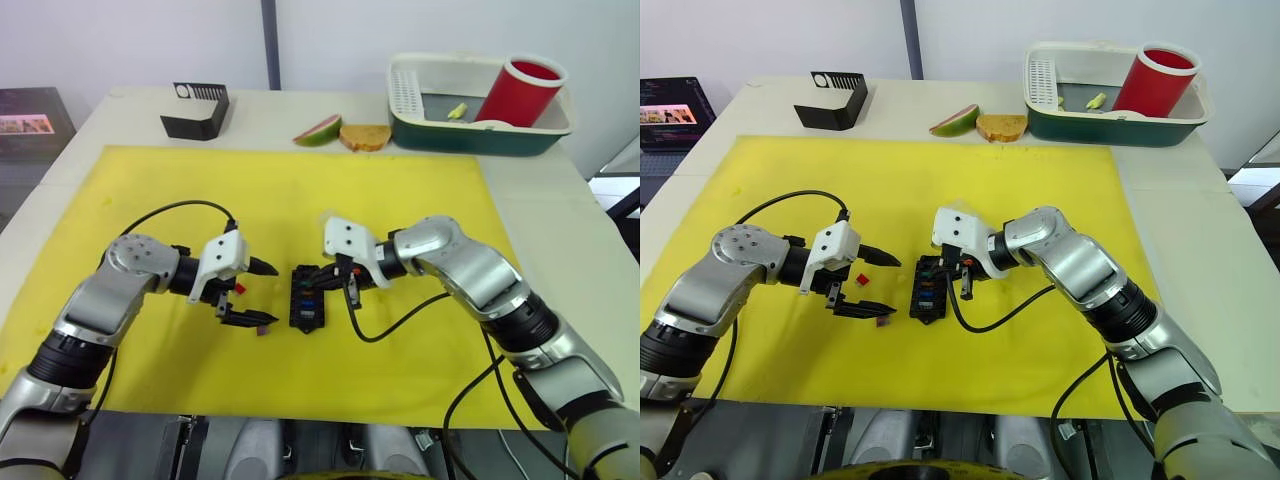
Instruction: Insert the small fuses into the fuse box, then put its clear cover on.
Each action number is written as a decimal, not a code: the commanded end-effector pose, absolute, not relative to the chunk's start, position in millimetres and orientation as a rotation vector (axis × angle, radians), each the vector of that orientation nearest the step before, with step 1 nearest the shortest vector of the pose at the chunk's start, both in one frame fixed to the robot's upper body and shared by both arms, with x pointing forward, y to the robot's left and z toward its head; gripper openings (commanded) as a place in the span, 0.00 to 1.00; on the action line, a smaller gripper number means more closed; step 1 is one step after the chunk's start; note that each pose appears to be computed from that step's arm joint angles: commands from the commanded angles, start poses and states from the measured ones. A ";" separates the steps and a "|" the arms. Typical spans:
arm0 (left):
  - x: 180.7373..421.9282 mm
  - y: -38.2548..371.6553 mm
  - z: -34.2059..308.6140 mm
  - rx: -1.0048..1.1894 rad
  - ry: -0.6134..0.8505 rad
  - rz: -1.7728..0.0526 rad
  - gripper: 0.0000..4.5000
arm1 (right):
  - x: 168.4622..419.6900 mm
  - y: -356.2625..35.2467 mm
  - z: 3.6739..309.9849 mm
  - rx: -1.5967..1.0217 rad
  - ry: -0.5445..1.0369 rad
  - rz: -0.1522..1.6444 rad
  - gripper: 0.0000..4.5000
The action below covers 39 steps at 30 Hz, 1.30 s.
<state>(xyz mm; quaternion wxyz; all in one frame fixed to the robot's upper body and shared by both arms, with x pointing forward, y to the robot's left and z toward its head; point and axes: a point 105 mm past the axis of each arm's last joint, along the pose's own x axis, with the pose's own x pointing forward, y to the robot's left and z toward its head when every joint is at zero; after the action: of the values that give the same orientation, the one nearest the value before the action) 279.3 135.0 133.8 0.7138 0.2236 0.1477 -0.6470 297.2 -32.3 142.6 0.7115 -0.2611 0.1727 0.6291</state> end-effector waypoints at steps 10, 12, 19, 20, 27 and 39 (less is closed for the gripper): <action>280.4 133.4 142.3 0.534 0.289 -1.433 0.99 | 293.7 -30.9 140.0 -0.551 0.425 1.388 0.00; 280.5 133.4 142.2 0.534 0.289 -1.433 0.99 | 294.6 -29.4 142.8 -0.549 0.412 1.387 0.00; 279.8 133.1 141.8 0.531 0.294 -1.438 1.00 | 295.4 -27.8 148.2 -0.546 0.389 1.382 0.65; 279.8 133.1 141.5 0.531 0.295 -1.438 1.00 | 295.5 -27.3 149.8 -0.540 0.383 1.381 0.65; 280.1 132.7 141.4 0.527 0.292 -1.437 1.00 | 299.1 -26.9 158.1 -0.521 0.360 1.368 0.65; 283.6 132.7 141.9 0.529 0.287 -1.430 1.00 | 298.6 -25.1 178.5 -0.467 0.282 1.387 0.52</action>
<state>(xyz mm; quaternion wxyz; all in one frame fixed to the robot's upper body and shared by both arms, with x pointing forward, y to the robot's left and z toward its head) 281.7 134.9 133.3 0.7156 0.2251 0.1478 -0.6446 299.4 -29.6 158.5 0.7335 -0.2091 0.1658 0.6251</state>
